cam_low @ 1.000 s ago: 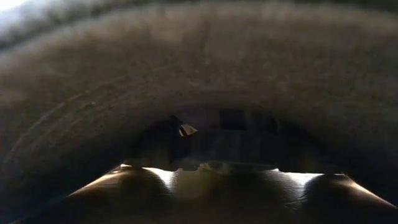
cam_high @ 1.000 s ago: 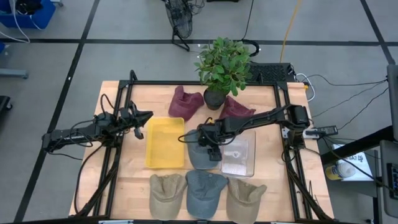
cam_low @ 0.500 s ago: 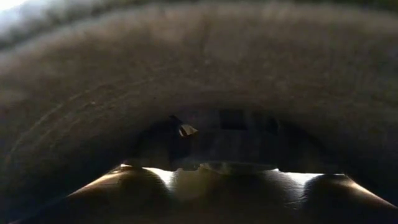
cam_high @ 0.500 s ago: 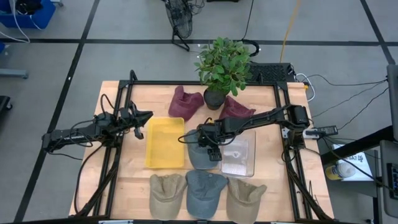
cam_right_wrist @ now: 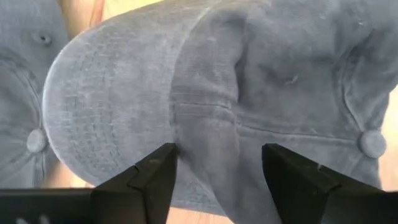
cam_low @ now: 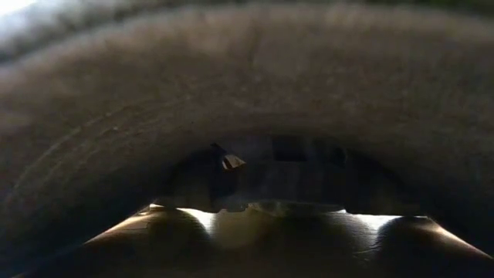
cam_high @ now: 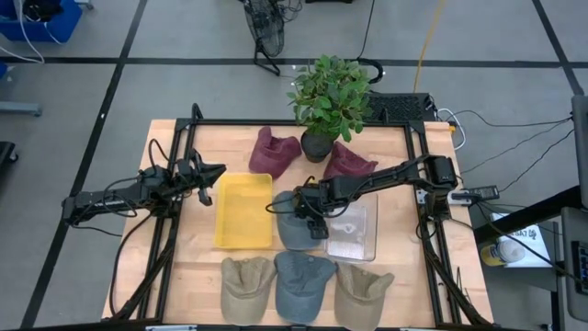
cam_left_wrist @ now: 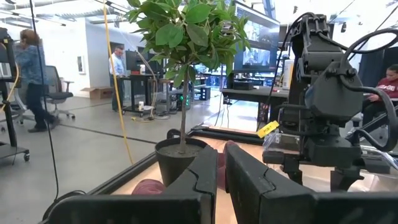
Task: Pick & Place hat
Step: Put the top blue cap into the transparent bin
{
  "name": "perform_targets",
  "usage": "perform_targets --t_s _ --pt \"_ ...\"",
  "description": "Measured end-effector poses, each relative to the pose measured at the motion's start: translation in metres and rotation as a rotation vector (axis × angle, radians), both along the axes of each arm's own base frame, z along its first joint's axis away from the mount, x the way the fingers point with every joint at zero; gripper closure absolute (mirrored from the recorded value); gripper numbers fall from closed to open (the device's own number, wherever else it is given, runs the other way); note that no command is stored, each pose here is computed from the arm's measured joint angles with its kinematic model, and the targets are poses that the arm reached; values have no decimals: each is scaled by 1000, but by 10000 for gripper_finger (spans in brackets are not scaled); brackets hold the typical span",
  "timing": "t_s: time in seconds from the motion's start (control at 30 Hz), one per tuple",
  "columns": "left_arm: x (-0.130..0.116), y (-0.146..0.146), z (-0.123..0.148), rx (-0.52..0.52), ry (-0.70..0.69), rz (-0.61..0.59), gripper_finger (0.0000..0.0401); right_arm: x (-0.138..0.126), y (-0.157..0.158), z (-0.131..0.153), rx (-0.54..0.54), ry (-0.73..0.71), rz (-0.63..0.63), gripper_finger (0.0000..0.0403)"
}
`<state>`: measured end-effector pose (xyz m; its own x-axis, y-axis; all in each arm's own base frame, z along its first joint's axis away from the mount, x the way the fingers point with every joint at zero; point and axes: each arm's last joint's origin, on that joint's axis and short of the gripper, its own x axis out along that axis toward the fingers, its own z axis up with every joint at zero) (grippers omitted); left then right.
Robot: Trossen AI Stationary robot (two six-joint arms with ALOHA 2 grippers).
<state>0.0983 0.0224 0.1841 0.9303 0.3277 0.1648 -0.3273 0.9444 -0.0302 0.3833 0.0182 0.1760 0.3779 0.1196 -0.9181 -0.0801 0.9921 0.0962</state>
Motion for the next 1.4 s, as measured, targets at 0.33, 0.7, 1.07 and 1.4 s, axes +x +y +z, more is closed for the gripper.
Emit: perform_targets --t_s 0.33,0.7,1.07,1.4 --pt "0 0 0 0 0 1 364 4 0 7 -14 -77 36 392" --pt "0 0 0 5 3 2 364 -6 3 71 -49 -250 83 400" --pt "0 0 0 7 4 3 364 -60 11 160 -69 -455 88 402" --pt "0 0 0 3 2 9 364 -137 47 204 -169 -201 8 402"
